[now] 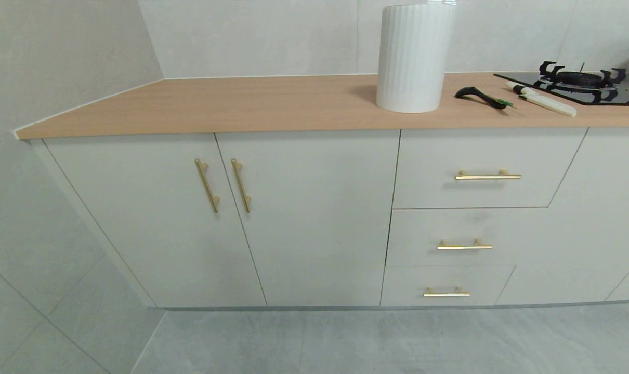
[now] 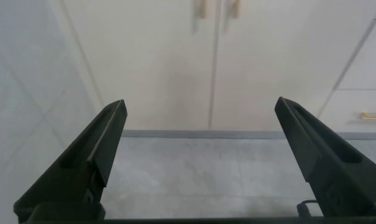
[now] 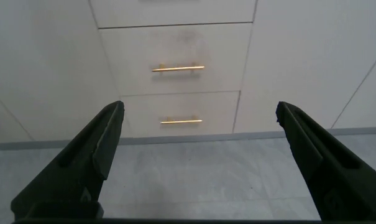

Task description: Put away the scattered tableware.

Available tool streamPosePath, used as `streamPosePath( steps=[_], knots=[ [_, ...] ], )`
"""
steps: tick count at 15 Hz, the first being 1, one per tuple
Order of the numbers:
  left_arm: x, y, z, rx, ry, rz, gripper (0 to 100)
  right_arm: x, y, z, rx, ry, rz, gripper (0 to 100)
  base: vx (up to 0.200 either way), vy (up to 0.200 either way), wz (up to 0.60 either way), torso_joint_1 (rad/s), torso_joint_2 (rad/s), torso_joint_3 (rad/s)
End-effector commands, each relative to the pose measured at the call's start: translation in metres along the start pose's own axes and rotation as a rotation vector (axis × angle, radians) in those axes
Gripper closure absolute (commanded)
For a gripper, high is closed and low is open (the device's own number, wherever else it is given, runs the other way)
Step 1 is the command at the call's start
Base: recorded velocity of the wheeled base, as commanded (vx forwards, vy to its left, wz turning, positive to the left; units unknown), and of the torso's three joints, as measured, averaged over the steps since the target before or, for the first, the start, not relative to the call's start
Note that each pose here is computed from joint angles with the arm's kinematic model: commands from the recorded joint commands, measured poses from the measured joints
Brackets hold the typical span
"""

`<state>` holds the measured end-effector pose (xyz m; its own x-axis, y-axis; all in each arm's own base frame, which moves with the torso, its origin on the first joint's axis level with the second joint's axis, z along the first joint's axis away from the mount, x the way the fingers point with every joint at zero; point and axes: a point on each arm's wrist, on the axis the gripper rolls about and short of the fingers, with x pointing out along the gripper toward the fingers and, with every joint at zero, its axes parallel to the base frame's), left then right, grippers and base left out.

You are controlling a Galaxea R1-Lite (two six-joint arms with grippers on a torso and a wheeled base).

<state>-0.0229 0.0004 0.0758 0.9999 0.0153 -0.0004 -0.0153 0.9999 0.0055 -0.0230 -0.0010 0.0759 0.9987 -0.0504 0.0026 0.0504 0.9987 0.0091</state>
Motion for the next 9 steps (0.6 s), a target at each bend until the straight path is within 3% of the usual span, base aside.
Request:
streamPosePath(
  steps=[1,2,8,9],
  knots=[
    [0.0002,0.0000,0.0000,-0.001,0.003,0.002,0,0.0002,0.0000,0.0000,0.000,0.003,0.001,0,0.000,-0.200,0.00,0.002,0.01,0.012],
    [0.0001,0.0000,0.0000,-0.001,0.001,0.002,0,0.0002,0.0000,0.0000,0.000,0.003,0.000,0,0.000,-0.200,0.00,0.002,0.01,0.002],
    [0.0001,0.0000,0.0000,-0.001,0.001,0.002,0,0.0002,0.0000,0.0000,-0.001,0.003,0.000,0,0.000,0.000,0.00,0.000,0.00,0.000],
    [0.0002,0.0000,0.0000,-0.001,0.003,0.002,0,0.0002,0.0000,0.0000,-0.001,0.003,0.000,0,0.200,0.000,0.00,0.007,0.00,-0.002]
  ],
)
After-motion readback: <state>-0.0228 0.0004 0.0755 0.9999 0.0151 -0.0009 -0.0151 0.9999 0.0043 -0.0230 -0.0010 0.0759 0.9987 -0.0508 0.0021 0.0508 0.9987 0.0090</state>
